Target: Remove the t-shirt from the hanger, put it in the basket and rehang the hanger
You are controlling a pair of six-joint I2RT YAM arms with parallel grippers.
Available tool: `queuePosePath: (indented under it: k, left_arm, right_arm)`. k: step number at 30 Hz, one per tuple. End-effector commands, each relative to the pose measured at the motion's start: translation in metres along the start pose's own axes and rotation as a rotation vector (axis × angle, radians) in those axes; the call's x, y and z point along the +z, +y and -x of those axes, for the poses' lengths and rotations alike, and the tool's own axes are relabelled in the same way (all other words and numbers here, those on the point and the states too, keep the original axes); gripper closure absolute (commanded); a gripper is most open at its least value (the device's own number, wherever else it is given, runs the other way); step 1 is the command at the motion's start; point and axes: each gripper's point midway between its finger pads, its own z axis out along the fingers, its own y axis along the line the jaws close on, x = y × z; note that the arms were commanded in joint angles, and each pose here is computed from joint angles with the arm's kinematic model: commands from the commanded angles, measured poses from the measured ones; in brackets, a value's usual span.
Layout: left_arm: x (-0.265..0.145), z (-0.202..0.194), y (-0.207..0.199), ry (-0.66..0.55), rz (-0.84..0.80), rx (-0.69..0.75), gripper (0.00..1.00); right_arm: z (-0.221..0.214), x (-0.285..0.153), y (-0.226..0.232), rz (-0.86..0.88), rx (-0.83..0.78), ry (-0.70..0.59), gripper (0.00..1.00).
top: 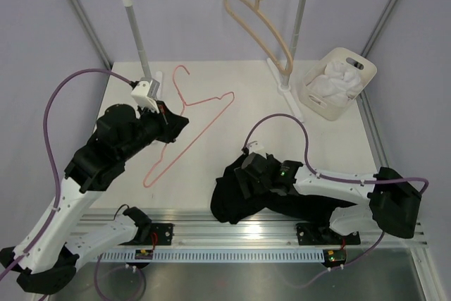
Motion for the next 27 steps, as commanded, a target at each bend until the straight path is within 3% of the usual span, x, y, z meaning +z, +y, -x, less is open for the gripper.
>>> queuePosePath:
  k: [1,2,3,5,6,7,9,12,17,22,27]
  left_arm:
    - [-0.011,0.025,0.014,-0.104,0.098,0.004,1.00]
    - [-0.013,0.027,0.016,-0.114,0.110,0.008,1.00]
    - [-0.016,0.029,0.020,-0.124,0.131,0.011,1.00]
    - [-0.022,0.036,0.021,-0.148,0.145,0.012,1.00]
    - [-0.025,0.038,0.022,-0.158,0.152,0.011,1.00]
    - [-0.027,0.040,0.023,-0.169,0.161,0.009,1.00]
    - [-0.032,0.048,0.030,-0.205,0.201,0.002,1.00]
    - [-0.036,0.054,0.042,-0.240,0.274,-0.006,1.00]
    - [-0.043,0.063,0.058,-0.286,0.367,0.003,1.00]
    - [-0.031,0.068,0.057,-0.272,0.377,0.036,1.00]
    - [0.005,0.059,0.050,-0.233,0.311,0.092,1.00]
  right_arm:
    - [0.040,0.004,0.021,0.029,0.086,-0.131,0.01]
    - [0.043,0.007,0.022,0.028,0.089,-0.138,0.05]
    - [0.050,0.010,0.024,0.014,0.094,-0.156,0.36]
    - [0.069,0.009,0.010,-0.060,0.110,-0.208,0.65]
    - [0.091,0.000,0.011,-0.069,0.119,-0.259,0.92]
    - [0.102,-0.007,0.005,-0.106,0.100,-0.284,1.00]
    - [0.155,-0.038,-0.010,-0.205,0.106,-0.441,1.00]
    - [0.217,-0.082,-0.036,-0.297,0.053,-0.554,1.00]
    - [0.275,-0.145,-0.052,-0.251,0.090,-0.695,1.00]
    - [0.257,-0.114,-0.049,-0.214,0.131,-0.689,1.00]
    - [0.201,-0.049,-0.044,-0.123,0.263,-0.626,1.00]
